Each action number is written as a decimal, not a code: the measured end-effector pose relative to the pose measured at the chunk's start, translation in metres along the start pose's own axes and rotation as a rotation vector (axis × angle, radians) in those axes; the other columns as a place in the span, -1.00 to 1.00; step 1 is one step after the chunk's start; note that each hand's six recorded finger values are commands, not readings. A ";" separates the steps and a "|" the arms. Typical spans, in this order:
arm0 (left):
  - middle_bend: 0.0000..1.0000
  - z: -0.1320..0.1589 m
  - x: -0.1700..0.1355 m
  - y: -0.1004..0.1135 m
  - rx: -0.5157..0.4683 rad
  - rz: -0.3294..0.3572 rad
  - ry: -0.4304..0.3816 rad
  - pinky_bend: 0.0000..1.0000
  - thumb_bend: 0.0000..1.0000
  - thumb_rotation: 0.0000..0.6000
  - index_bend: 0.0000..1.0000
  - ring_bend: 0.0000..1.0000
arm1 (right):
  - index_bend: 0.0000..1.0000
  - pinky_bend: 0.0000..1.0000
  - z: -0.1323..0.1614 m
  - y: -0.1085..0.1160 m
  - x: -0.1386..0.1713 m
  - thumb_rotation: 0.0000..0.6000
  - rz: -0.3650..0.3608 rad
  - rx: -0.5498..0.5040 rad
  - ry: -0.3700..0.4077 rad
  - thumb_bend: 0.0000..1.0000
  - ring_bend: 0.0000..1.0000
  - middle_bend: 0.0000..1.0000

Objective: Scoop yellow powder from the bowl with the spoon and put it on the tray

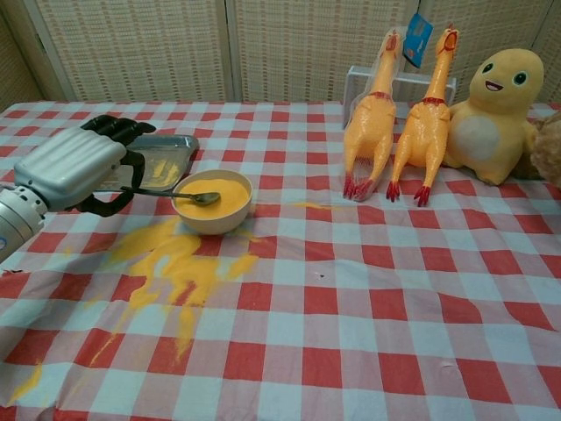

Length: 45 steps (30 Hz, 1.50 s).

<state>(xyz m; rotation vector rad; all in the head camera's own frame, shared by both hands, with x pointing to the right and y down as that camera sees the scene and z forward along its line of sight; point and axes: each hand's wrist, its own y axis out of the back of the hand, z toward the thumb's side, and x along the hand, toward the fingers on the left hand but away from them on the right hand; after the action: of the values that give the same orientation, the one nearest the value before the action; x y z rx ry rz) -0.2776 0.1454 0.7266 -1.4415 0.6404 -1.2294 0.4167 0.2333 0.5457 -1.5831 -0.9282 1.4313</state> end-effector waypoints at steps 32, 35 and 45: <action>-0.92 -0.003 -0.001 -0.003 -0.005 -0.005 0.009 -0.88 -0.11 1.00 0.03 -1.00 | -1.00 -1.00 -0.001 0.001 0.002 1.00 0.009 -0.006 0.001 -0.78 -1.00 -1.00; -0.92 -0.003 -0.001 -0.003 -0.004 -0.006 0.010 -0.88 -0.11 1.00 0.03 -1.00 | -1.00 -1.00 0.000 0.000 0.002 1.00 0.010 -0.006 0.002 -0.78 -1.00 -1.00; -0.92 -0.002 -0.001 -0.003 -0.004 -0.008 0.006 -0.88 -0.11 1.00 0.01 -1.00 | -1.00 -1.00 -0.001 0.000 0.002 1.00 0.010 -0.007 0.000 -0.78 -1.00 -1.00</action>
<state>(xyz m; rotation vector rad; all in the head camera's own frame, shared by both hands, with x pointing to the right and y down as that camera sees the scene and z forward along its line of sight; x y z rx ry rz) -0.2807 0.1460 0.7286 -1.4456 0.6420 -1.2402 0.4175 0.2346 0.5446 -1.5949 -0.9271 1.4360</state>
